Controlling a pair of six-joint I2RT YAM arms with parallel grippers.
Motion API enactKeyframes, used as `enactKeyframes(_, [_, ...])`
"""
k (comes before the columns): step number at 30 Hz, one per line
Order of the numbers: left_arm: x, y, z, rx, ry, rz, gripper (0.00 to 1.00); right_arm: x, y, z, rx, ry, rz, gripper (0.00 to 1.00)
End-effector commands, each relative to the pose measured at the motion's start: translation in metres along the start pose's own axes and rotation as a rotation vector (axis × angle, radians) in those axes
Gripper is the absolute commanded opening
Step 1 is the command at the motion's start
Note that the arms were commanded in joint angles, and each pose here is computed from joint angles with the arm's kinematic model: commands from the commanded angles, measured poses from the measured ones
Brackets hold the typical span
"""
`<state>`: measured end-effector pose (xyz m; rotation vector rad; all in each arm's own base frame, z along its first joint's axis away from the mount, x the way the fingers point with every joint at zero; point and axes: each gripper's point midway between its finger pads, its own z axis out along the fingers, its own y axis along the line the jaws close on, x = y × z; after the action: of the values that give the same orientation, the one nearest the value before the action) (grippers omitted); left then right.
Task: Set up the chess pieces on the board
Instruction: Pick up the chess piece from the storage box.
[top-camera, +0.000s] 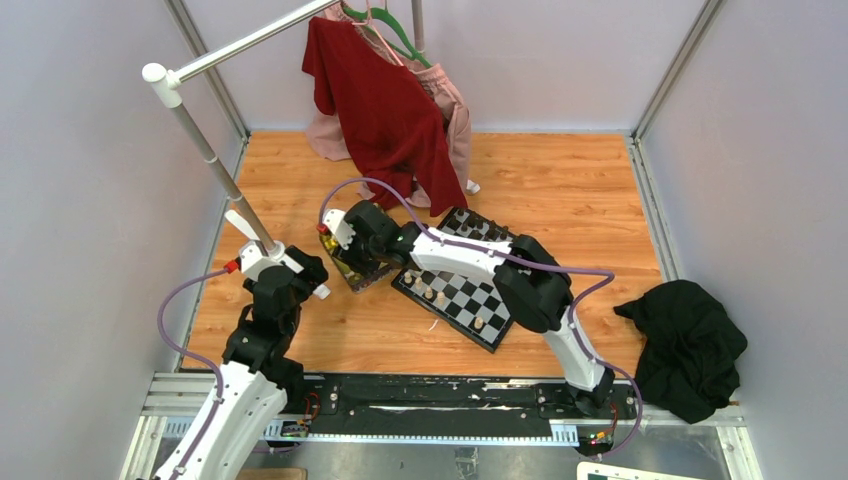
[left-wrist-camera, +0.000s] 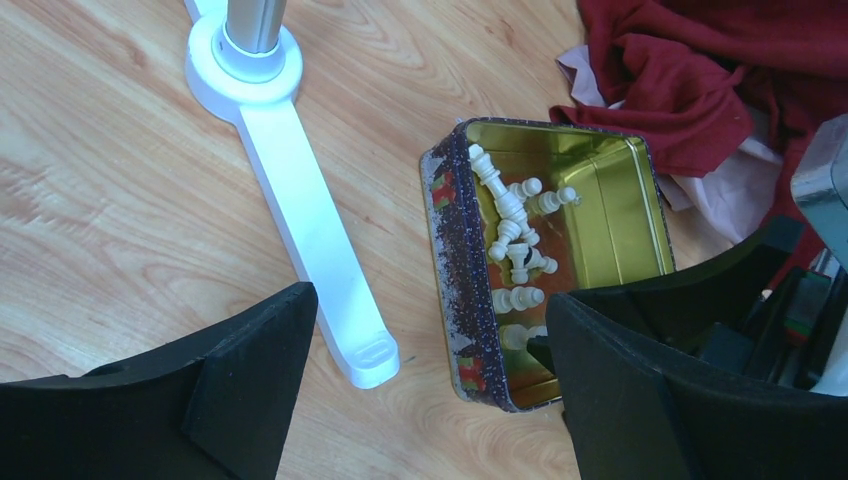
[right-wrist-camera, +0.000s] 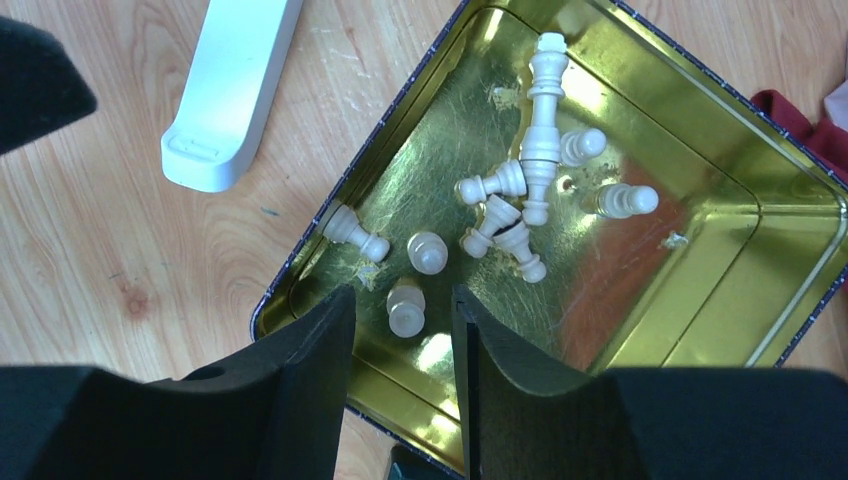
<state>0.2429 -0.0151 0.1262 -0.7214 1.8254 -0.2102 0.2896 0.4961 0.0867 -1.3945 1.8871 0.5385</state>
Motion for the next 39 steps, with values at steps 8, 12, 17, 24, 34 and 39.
enactKeyframes(8, [-0.008, -0.003, -0.002, 0.007, -0.027, -0.012, 0.9, -0.01, -0.013, 0.018, -0.029, -0.039, 0.002, 0.43])
enactKeyframes(12, [-0.008, -0.003, -0.001, 0.007, -0.027, -0.009, 0.9, -0.01, -0.018, 0.024, -0.028, -0.039, 0.007, 0.42])
enactKeyframes(17, [-0.007, -0.002, -0.001, 0.005, -0.029, -0.005, 0.9, -0.006, -0.023, 0.029, -0.029, -0.033, 0.023, 0.4])
enactKeyframes(24, [-0.005, 0.0, 0.001, -0.001, -0.027, 0.0, 0.9, -0.002, -0.024, 0.036, -0.049, -0.02, 0.035, 0.28])
enactKeyframes(34, [-0.004, 0.001, 0.0, -0.005, -0.025, 0.004, 0.9, -0.003, -0.024, 0.032, -0.052, -0.016, 0.039, 0.0])
enactKeyframes(39, [-0.005, 0.003, -0.002, -0.007, -0.028, 0.004, 0.9, -0.016, -0.025, 0.018, -0.044, -0.052, 0.032, 0.0])
